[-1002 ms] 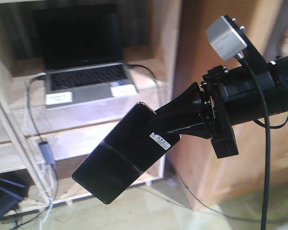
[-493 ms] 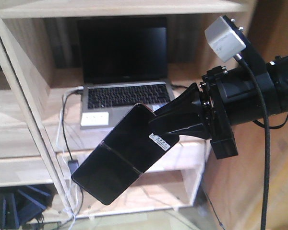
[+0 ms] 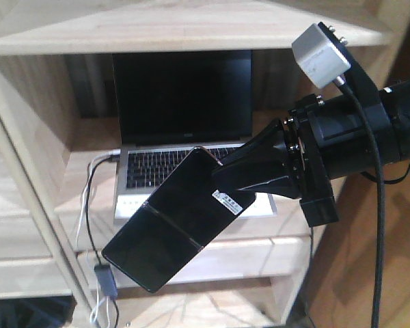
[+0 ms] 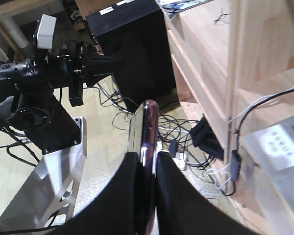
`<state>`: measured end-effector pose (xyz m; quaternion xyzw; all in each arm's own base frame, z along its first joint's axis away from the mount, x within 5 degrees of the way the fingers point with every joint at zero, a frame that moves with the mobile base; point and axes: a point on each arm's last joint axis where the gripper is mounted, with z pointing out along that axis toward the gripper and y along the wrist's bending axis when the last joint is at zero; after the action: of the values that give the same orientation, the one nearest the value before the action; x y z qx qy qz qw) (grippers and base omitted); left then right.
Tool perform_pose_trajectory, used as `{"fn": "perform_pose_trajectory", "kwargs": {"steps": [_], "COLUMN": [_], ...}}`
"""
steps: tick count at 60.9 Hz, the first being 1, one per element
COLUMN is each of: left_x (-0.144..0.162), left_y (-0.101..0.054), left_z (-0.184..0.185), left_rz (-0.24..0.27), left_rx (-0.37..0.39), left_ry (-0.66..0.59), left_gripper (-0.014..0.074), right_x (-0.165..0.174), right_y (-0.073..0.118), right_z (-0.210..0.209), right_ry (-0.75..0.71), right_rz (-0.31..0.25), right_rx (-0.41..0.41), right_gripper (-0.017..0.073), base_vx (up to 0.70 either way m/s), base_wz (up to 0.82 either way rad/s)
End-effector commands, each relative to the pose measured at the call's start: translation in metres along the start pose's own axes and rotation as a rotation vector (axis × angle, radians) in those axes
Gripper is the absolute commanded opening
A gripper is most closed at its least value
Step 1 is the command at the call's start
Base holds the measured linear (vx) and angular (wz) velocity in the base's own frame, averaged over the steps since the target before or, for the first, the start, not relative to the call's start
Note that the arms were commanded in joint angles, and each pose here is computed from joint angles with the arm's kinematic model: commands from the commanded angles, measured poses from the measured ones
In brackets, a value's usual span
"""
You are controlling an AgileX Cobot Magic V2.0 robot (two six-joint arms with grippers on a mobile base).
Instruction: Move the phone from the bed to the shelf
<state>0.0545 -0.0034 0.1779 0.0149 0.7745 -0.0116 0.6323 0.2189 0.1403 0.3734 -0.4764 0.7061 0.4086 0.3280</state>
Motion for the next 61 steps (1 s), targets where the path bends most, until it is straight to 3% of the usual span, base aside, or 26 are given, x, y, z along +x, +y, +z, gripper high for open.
{"fn": "perform_pose_trajectory", "kwargs": {"steps": [1, 61], "left_x": [-0.0061, -0.0061], "left_y": [0.0005, 0.0005], "left_z": [-0.0005, -0.0005], "left_rz": [-0.012, -0.012], "left_rx": [-0.003, -0.003], "left_ry": [-0.077, -0.077], "left_gripper": [0.0001, 0.0001], "right_x": [-0.0142, -0.0142], "right_y": [0.0178, 0.0178], "right_z": [-0.0092, -0.0092], "right_ry": [-0.081, -0.081], "right_rz": [-0.025, -0.025], "right_rx": [-0.075, -0.075], "right_gripper": [-0.0001, -0.0001], "base_vx": [0.20, 0.08], "base_wz": [0.05, 0.04]}}
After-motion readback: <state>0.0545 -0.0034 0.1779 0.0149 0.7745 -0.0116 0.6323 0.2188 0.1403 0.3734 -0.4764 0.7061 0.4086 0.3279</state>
